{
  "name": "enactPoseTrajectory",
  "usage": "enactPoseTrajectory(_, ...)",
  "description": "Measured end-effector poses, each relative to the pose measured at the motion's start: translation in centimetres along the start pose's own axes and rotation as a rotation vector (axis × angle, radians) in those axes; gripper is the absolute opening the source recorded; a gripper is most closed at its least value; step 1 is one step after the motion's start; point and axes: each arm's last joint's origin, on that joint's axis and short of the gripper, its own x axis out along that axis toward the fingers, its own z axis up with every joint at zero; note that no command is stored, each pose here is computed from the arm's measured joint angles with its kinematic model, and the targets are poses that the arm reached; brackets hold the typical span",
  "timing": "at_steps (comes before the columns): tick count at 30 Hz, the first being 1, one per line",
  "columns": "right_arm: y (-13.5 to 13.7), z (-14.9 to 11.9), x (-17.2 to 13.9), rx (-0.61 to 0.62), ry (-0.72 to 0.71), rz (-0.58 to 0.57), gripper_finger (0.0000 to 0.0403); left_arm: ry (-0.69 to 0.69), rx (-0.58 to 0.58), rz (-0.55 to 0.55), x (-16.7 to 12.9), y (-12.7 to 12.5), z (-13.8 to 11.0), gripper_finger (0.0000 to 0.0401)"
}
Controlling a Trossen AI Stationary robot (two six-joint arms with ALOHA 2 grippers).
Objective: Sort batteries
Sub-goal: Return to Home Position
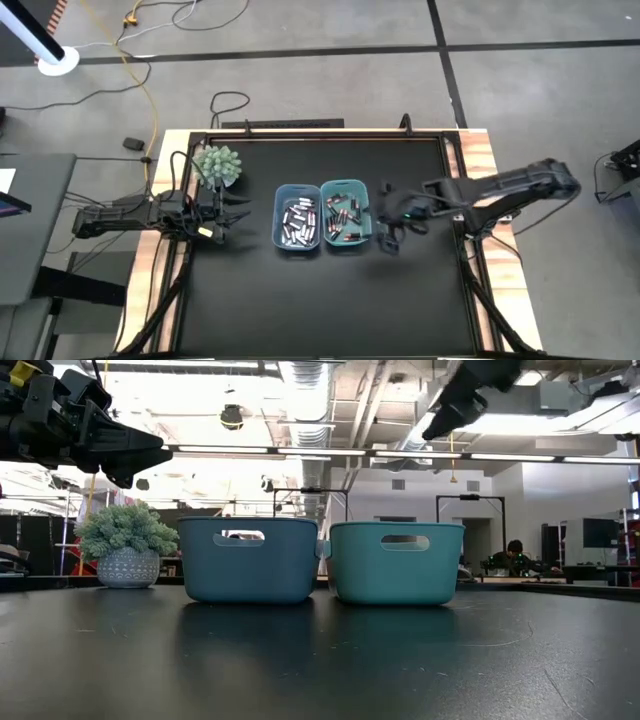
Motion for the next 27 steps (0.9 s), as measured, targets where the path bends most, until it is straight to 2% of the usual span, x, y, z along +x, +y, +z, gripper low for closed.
enactPoseTrajectory(10, -0.7, -8.0, 1.1, 0.056, -0.349, 0.121, 0.0363, 0.0, 0.0, 0.0, 0.0, 0.0, 0.0, 0.0158)
enactPoseTrajectory(18, -2.0, -12.1, -0.1, 0.117, -0.629, 0.196, 0.0363, 0.0, 0.0, 0.0, 0.0, 0.0, 0.0, 0.0158)
enactPoseTrajectory(27, -3.5, -16.0, -0.9, 0.159, -0.851, 0.225, 0.0363, 0.0, 0.0, 0.0, 0.0, 0.0, 0.0, 0.0158)
